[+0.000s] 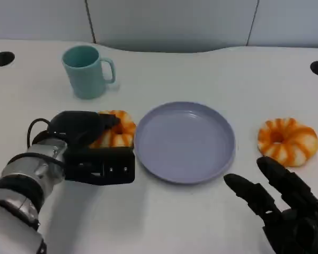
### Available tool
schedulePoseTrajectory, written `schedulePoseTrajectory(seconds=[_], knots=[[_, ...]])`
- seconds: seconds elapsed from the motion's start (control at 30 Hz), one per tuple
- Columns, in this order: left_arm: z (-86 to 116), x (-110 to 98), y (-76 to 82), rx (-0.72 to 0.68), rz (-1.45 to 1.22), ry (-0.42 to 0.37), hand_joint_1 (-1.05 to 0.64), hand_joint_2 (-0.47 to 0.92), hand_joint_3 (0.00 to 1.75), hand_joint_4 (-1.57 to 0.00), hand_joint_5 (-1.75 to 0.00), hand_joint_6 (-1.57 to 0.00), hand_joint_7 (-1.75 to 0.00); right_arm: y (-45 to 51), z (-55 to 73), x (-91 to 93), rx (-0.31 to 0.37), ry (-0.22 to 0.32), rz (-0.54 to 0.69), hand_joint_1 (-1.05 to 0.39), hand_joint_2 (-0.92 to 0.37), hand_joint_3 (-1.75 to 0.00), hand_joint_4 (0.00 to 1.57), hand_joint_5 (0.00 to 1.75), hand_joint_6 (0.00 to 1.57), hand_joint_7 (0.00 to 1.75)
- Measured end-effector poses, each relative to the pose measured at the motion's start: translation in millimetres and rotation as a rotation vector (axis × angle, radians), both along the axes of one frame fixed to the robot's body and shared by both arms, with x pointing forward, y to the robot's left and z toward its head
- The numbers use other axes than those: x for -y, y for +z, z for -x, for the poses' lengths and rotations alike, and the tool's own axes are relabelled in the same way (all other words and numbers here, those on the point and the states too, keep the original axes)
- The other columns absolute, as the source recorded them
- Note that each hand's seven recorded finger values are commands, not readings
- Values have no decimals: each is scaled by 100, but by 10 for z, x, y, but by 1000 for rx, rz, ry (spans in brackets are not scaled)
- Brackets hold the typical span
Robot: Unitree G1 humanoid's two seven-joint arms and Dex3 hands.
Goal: Grasp the bread from the table and place it into the plate.
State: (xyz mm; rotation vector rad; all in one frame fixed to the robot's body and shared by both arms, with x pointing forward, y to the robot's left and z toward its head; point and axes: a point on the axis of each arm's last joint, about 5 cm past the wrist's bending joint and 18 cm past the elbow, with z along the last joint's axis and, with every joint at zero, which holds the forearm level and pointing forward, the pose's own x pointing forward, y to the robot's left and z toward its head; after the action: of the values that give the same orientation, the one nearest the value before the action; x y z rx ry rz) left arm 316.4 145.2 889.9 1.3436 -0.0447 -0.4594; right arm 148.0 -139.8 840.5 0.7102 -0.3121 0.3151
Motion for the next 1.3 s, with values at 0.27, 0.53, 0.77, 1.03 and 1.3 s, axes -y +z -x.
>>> schedulePoseTrajectory(seconds=[0.27,0.53,0.77,1.03,1.3], knots=[[53,30,-91,118,-18,6,3,83,1,-68,-10,-60,-4,-12,37,4,0,-12,3,-61,-92,-12,60,41,74,0],[56,27,-96,130,-24,4,3,84,0,-69,-8,-61,-2,-16,45,1,0,-12,2,-61,-92,-12,60,41,74,0],[56,27,-96,133,-23,5,3,84,0,-70,-6,-62,-2,-16,47,0,0,-12,2,-61,-92,-12,60,41,74,0],[64,44,-109,158,-13,8,10,84,0,-98,-17,-92,-12,-14,55,-5,4,-15,4,-60,-92,-10,61,41,75,0],[154,160,-237,271,39,21,13,84,0,-114,-20,-109,-11,-22,91,-1,0,-23,-8,-60,-92,-10,61,41,75,0]])
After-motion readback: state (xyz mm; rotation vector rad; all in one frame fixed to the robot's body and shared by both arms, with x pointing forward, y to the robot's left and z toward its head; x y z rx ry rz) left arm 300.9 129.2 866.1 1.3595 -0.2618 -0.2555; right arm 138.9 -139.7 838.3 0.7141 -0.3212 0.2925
